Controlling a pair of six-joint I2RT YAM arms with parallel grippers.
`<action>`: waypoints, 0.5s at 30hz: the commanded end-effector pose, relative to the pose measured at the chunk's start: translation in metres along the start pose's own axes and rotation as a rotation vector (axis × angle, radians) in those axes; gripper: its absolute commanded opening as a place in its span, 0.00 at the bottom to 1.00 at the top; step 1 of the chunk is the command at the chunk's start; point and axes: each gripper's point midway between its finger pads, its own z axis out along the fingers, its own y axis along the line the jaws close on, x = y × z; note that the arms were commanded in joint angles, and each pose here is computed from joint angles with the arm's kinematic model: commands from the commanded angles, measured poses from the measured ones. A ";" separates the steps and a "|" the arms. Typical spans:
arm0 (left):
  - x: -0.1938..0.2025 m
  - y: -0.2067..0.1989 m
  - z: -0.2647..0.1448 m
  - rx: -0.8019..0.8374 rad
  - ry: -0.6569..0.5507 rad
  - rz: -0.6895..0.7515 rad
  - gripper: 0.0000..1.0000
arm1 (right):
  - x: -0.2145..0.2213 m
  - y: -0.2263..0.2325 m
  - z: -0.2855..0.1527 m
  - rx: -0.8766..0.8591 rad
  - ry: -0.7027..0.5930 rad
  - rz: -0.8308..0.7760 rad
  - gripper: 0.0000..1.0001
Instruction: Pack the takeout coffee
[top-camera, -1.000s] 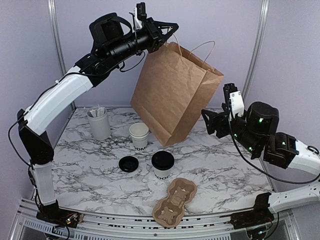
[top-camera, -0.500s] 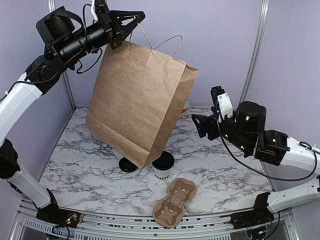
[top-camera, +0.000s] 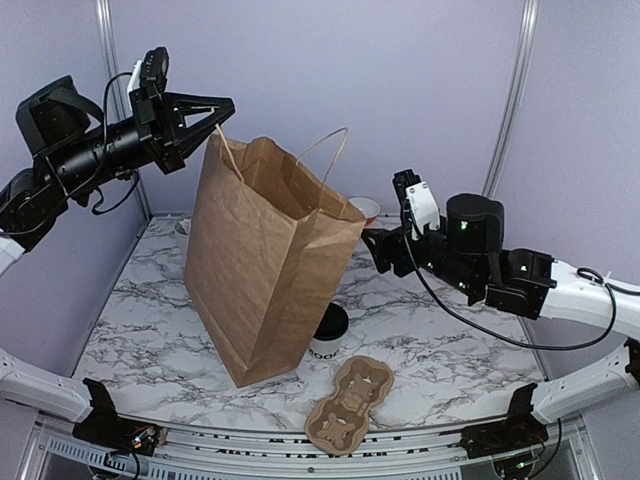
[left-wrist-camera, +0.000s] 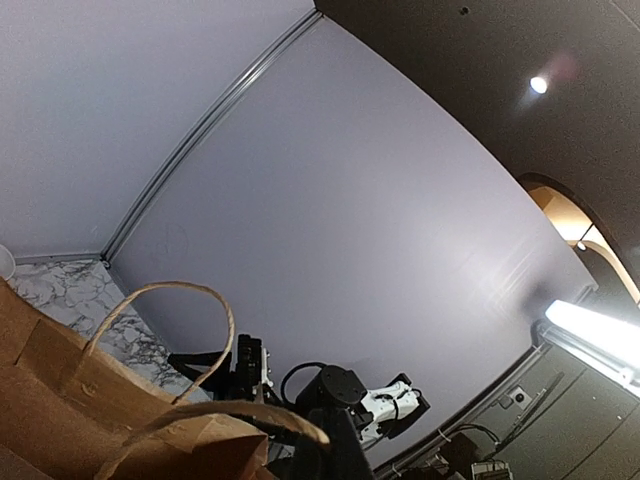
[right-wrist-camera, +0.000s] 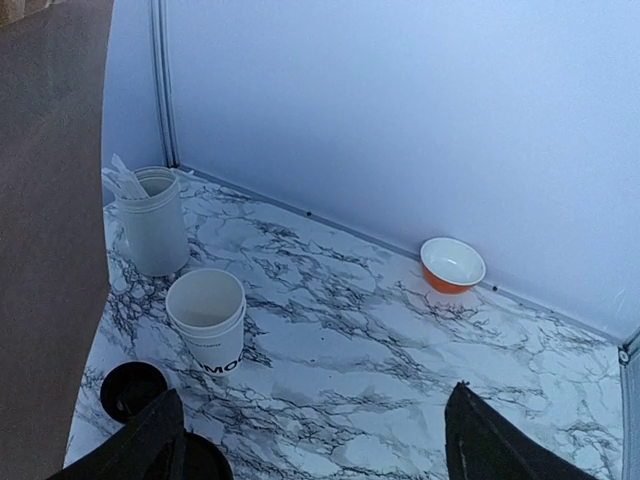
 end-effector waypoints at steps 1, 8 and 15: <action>0.023 0.011 -0.022 -0.042 0.051 -0.041 0.00 | -0.023 0.003 0.005 -0.018 -0.042 0.031 0.87; 0.071 0.061 -0.038 -0.172 0.169 -0.068 0.00 | -0.015 0.006 0.014 -0.024 -0.022 0.032 0.87; 0.096 0.099 -0.078 -0.300 0.175 -0.063 0.00 | -0.008 0.004 0.016 -0.012 -0.002 0.026 0.87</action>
